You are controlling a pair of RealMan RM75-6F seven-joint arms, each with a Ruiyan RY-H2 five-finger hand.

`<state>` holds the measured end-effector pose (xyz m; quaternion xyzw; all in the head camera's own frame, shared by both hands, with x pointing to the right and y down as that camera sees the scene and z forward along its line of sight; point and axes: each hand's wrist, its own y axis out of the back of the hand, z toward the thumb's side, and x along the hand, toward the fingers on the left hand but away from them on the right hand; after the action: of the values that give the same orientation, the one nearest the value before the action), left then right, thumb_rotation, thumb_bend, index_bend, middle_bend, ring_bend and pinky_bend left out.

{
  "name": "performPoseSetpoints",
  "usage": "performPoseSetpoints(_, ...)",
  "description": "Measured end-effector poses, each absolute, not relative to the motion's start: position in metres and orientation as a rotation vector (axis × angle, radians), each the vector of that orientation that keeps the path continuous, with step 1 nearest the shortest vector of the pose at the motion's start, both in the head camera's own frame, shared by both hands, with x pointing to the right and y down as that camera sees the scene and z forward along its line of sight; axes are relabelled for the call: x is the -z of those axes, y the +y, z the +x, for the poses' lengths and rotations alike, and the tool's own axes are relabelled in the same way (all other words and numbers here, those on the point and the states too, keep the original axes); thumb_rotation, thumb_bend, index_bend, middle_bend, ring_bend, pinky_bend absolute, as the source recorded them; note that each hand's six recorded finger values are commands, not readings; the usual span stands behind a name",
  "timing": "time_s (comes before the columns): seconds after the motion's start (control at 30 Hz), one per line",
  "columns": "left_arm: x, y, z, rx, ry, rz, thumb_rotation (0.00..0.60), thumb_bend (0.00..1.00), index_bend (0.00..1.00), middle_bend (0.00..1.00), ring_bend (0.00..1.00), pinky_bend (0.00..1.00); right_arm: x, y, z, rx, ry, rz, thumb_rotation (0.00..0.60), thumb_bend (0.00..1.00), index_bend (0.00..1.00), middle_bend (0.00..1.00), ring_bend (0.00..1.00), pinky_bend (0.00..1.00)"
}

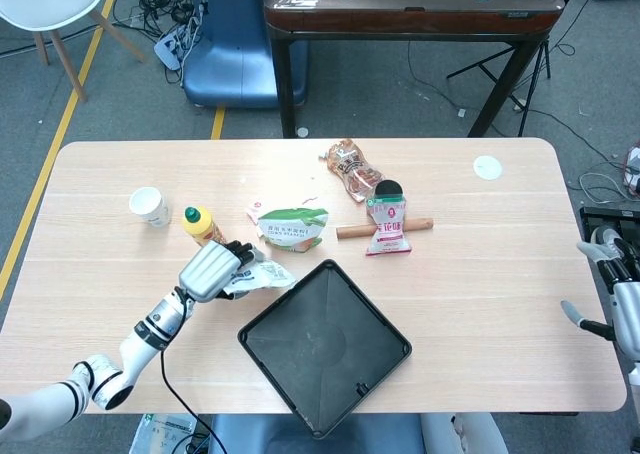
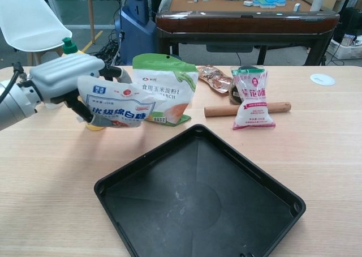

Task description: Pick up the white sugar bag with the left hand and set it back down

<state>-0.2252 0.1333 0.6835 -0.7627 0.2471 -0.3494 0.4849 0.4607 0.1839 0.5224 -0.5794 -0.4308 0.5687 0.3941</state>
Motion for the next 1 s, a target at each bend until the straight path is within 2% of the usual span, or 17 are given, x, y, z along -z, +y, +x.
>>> performPoseSetpoints(0.53,-0.659,0.161,-0.194,0.723,0.383,-1.472,0.600,0.33,0.54,0.65,0.58,0.76,-0.525,0.188,0.465,-1.446,-1.105,-1.479,0.600,0.20,0.21,0.24,0.10,0.06)
performPoseSetpoints(1.0,-0.673,0.196,-0.184,0.620,0.236,-1.221,0.600,0.33,0.53,0.67,0.60,0.78,-0.524,0.189,0.467,-1.453,-1.111,-1.480,0.600,0.20,0.21,0.24,0.10,0.06)
